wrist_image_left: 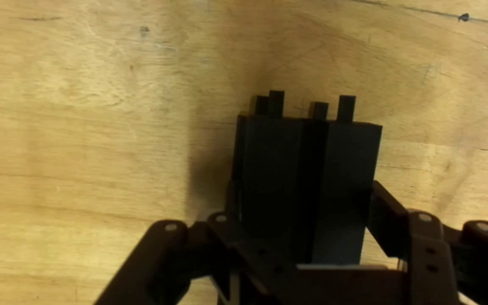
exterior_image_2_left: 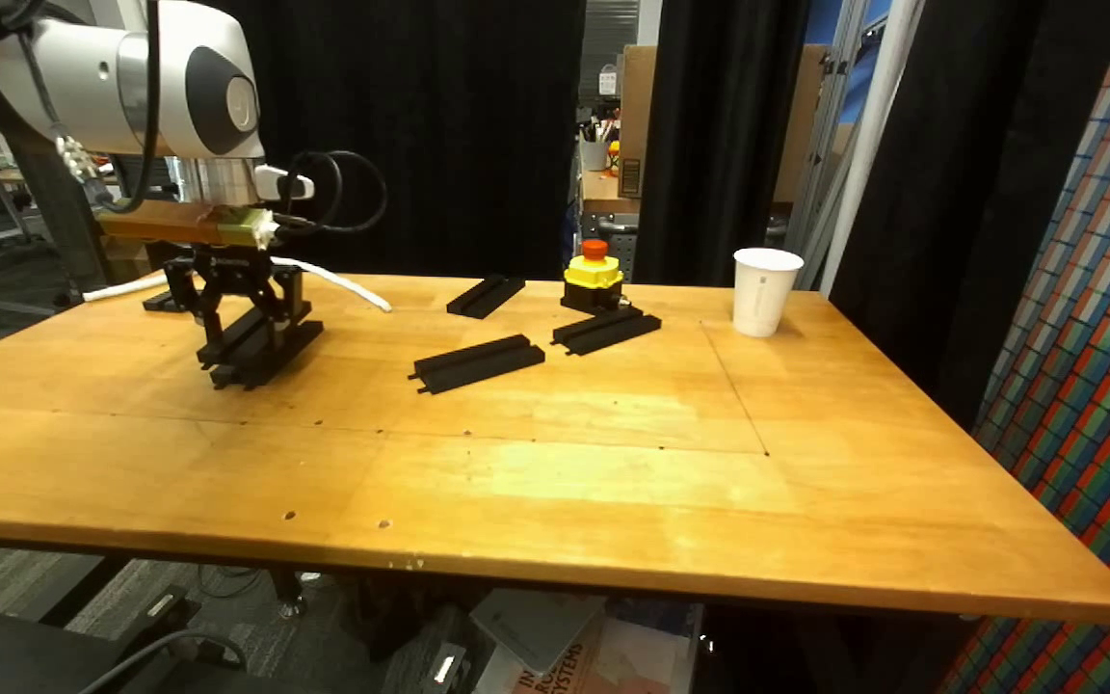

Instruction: Arrange the black objects on the table

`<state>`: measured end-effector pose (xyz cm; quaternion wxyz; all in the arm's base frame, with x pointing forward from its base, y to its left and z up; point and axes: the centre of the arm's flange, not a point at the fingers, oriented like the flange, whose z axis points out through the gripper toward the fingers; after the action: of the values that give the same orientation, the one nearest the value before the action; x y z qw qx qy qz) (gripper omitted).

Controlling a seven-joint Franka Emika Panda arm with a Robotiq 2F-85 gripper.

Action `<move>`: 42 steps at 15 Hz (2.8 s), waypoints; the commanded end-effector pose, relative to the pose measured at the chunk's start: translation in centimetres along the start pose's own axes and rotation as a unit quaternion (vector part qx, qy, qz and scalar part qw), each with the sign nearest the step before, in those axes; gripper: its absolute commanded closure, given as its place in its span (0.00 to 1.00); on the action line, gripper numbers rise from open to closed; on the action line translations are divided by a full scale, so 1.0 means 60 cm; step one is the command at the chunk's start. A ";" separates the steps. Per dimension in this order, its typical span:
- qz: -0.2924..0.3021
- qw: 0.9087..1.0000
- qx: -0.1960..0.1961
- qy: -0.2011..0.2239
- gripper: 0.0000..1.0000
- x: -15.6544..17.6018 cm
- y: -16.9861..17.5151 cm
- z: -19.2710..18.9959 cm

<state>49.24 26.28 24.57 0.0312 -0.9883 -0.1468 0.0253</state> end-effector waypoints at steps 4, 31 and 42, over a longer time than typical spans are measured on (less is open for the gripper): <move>0.001 1.000 -0.005 0.001 0.53 0.009 -0.008 0.005; 0.062 0.998 -0.009 0.000 0.00 0.024 0.006 0.011; 0.178 0.983 -0.031 0.043 0.00 -0.041 0.089 -0.174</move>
<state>50.31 23.94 31.14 0.0155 -0.9996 -0.0238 0.0062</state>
